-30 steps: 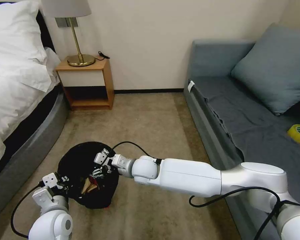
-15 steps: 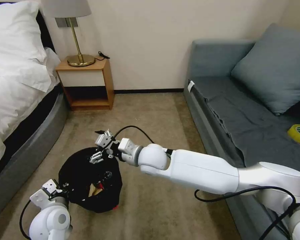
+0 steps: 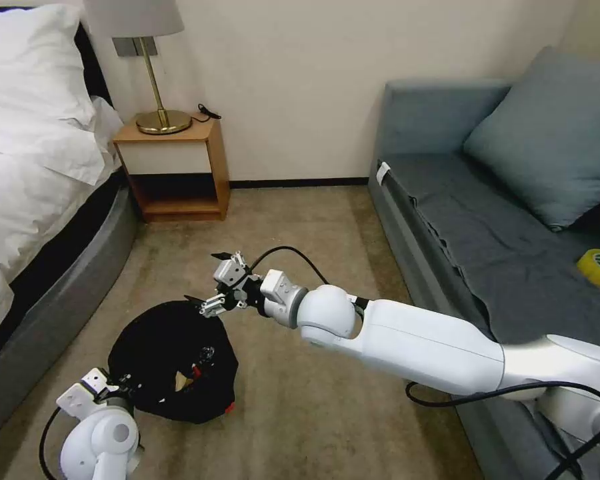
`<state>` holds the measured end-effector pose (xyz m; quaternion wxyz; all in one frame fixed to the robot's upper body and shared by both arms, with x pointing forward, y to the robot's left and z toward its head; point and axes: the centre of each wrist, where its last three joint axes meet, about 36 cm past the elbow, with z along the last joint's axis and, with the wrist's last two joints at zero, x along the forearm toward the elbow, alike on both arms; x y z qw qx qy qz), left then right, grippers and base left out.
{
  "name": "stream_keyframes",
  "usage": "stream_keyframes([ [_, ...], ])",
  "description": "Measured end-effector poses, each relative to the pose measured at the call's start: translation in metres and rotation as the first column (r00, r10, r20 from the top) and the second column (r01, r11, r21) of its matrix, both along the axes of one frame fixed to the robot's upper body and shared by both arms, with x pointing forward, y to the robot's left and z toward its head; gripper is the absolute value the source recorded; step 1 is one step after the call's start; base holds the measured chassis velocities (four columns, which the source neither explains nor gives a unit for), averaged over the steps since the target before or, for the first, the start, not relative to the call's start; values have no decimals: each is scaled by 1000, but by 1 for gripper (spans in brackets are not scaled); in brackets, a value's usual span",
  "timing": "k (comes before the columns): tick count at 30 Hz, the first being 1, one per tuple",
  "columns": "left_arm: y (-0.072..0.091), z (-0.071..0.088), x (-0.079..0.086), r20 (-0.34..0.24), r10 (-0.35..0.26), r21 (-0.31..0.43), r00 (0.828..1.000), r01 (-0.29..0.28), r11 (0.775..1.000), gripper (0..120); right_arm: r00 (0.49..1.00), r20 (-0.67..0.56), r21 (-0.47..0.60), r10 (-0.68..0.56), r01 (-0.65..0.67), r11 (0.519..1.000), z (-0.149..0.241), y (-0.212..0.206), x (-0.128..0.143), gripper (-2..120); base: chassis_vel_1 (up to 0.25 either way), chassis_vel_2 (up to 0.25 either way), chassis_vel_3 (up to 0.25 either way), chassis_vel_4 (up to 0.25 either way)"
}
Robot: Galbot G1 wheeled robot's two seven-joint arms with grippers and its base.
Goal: Pick up the trash bin, then pick up the garbage on the floor and place it into the trash bin.
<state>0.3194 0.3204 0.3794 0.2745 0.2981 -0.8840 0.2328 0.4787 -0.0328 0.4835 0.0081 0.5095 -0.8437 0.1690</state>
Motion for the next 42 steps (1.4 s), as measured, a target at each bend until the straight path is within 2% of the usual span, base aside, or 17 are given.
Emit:
stream_keyframes([
  [8,2,0,-8,126,-50,223,991,21,975,43,1000,0,2,-22,22,1000,0,-11,3,100,0,0,0,0],
  [13,8,3,-17,215,-148,335,965,69,940,60,999,-11,28,-53,53,998,7,-23,1,100,0,0,0,0],
  [15,12,3,-20,268,-225,381,937,111,918,70,996,-23,55,-81,82,995,13,-31,-1,100,0,0,0,0],
  [17,15,2,-25,329,-322,422,888,167,891,80,989,-44,102,-140,144,984,20,-45,-3,100,0,0,0,0],
  [18,15,2,-25,329,-322,422,888,167,891,80,989,-44,102,-140,144,984,20,-45,-3,100,0,0,0,0],
  [19,16,3,-27,348,-356,438,867,185,880,84,983,-56,126,-174,179,976,22,-54,-4,100,0,0,0,0],
  [22,16,3,-30,391,-446,494,805,226,839,98,945,-66,228,-322,328,917,19,-86,-14,100,0,0,0,0],
  [23,16,3,-30,391,-446,494,805,226,839,98,945,-66,228,-322,328,917,19,-86,-14,100,0,0,0,0],
  [27,11,7,-32,398,-507,521,764,267,811,100,875,-27,341,-484,463,818,34,-124,-28,100,0,0,0,0],
  [28,11,7,-32,398,-507,521,764,267,811,100,875,-27,341,-484,463,818,34,-124,-28,100,0,0,0,0],
  [32,2,15,-32,395,-552,526,734,312,791,100,752,17,433,-659,588,683,47,-172,-62,100,0,0,0,0],
  [33,2,15,-32,395,-552,526,734,312,791,100,752,17,433,-659,588,683,47,-172,-62,100,0,0,0,0],
  [35,-3,18,-32,386,-572,524,724,338,782,100,670,35,480,-742,639,600,53,-189,-87,100,0,0,0,0],
  [37,-6,19,-32,376,-585,528,718,353,772,100,598,28,501,-801,685,529,52,-195,-108,100,0,0,0,0],
  [38,-6,19,-32,376,-585,528,718,353,772,100,598,28,501,-801,685,529,52,-195,-108,100,0,0,0,0],
  [40,-10,21,-32,366,-600,531,711,370,762,100,515,7,509,-857,736,447,46,-194,-132,100,0,0,0,0],
  [42,-12,22,-33,362,-606,533,708,376,758,100,482,-5,508,-876,756,413,41,-191,-142,100,0,0,0,0],
])
